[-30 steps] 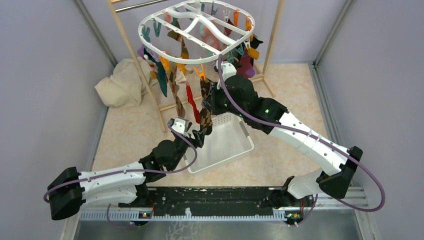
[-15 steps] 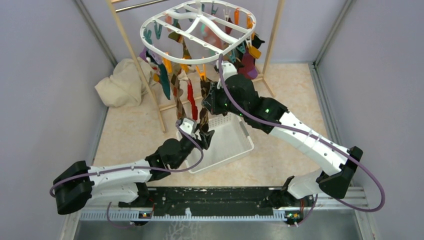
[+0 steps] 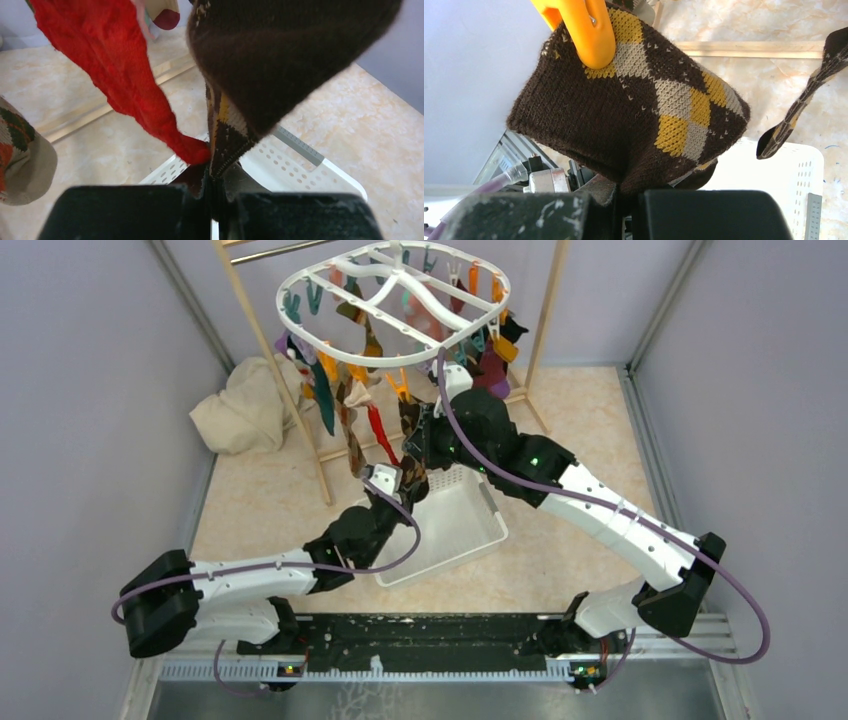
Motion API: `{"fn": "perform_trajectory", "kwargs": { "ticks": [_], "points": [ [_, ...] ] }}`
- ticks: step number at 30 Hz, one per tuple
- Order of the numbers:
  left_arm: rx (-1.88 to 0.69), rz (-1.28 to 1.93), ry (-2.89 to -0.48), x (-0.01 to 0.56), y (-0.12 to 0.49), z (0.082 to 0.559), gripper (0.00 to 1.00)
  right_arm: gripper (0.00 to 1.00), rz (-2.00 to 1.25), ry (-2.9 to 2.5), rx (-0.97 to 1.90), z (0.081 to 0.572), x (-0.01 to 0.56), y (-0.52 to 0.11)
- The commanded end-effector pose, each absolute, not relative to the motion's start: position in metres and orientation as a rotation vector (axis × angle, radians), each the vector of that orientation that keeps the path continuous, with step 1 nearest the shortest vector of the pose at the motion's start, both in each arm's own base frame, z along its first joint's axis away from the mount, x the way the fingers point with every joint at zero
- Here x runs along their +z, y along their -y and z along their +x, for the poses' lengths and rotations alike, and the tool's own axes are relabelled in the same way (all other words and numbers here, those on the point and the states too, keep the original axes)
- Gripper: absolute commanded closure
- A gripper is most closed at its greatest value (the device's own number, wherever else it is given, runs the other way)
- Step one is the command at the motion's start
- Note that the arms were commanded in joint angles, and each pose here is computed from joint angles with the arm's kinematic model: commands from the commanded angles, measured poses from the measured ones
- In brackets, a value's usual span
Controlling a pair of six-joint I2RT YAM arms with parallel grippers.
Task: Remove the socks clipped to the hanger
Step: Remove the sock from the hanger.
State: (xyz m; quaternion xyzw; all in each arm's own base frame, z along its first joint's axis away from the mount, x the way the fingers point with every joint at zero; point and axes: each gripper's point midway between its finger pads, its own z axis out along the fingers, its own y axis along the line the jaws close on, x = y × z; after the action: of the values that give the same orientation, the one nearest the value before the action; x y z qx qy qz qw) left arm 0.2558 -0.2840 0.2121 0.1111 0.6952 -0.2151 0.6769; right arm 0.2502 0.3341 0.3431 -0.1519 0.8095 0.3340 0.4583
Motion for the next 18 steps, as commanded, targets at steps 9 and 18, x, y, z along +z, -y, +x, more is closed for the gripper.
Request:
{"fn": "perform_trajectory", "kwargs": {
  "ticks": [9,18],
  "points": [
    [-0.487,0.168,-1.660,0.226,0.268,0.248,1.00,0.45,-0.319,-1.948,0.765,0.256,0.354,-0.313],
    [-0.412,0.185,-1.745,0.207,0.270,0.252,1.00,0.42,-0.319,-1.782,0.803,0.244,0.379,-0.292]
  ]
}}
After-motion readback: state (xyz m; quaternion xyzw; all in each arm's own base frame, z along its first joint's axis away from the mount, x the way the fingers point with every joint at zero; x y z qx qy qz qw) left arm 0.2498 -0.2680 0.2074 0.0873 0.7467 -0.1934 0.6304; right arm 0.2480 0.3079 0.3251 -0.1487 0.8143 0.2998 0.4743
